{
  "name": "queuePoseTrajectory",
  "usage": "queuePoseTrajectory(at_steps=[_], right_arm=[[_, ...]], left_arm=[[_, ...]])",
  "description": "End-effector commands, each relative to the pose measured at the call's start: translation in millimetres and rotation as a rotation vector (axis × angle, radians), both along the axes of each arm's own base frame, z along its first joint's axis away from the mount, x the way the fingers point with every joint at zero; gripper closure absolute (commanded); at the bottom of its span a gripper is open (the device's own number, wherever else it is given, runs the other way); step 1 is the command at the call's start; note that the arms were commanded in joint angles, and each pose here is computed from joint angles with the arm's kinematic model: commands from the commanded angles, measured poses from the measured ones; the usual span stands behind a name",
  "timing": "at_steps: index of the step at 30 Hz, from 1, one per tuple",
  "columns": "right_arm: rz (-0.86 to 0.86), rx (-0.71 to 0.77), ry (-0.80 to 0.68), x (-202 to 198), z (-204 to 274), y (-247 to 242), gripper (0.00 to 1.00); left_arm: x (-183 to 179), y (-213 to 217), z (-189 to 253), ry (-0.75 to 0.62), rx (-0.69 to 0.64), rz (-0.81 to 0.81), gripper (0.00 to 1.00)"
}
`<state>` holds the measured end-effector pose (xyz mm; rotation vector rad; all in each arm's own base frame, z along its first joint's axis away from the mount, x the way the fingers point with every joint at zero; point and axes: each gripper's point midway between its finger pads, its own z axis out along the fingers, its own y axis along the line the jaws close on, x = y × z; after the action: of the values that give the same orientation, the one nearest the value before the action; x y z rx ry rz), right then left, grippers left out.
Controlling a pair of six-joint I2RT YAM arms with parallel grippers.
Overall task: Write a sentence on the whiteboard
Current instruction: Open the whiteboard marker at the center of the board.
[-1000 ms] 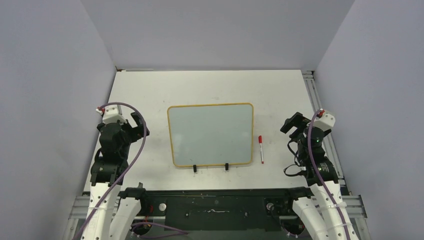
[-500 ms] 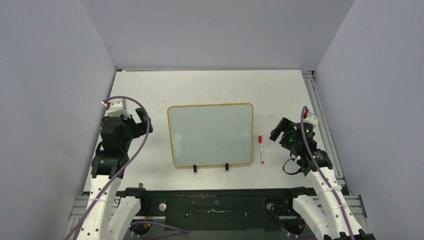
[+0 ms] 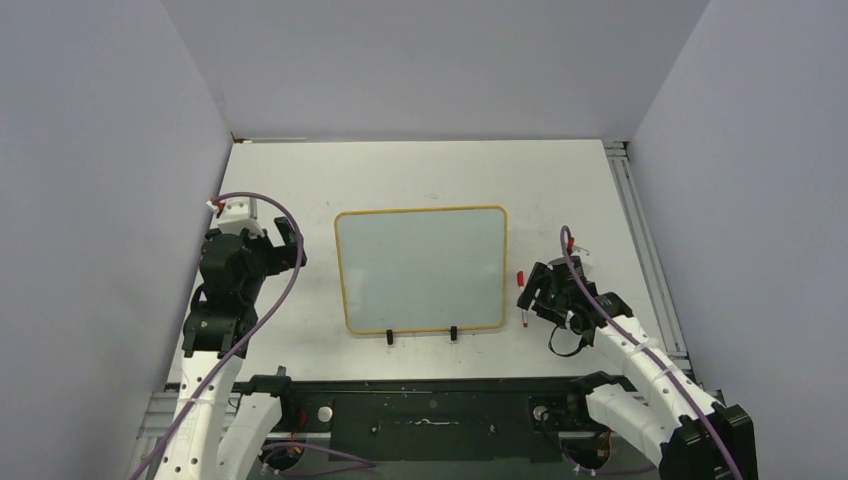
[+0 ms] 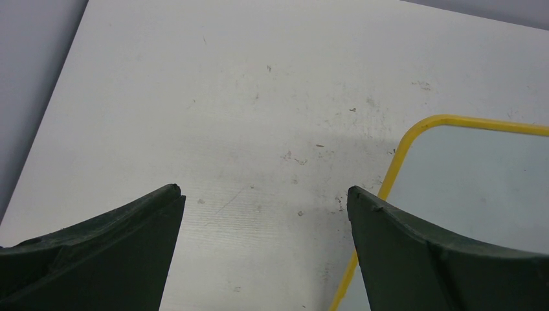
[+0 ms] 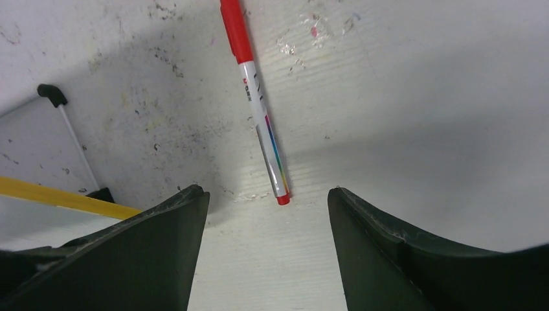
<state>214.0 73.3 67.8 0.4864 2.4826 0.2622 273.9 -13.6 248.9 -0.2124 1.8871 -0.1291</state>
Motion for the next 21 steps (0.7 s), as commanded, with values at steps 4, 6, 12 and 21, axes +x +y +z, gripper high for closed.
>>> queuePoseTrajectory(at_steps=[4, 6, 12, 21], right_arm=[[-0.031, -0.015, 0.036, -2, -32, 10, 0.42], [-0.030, -0.024, 0.043, -2, -36, 10, 0.45], [-0.013, -0.088, 0.059, 1, -39, 9, 0.51], [-0.005, -0.221, 0.095, 2, -49, 6, 0.65]], left_arm=[[-1, 7, 12, -0.043, 0.010, 0.031, 0.04], [-1, 8, 12, -0.046, 0.008, 0.037, 0.04], [-2, 5, 12, -0.049, 0.003, 0.027, 0.04], [-3, 5, 14, -0.058, 0.000, 0.022, 0.04]])
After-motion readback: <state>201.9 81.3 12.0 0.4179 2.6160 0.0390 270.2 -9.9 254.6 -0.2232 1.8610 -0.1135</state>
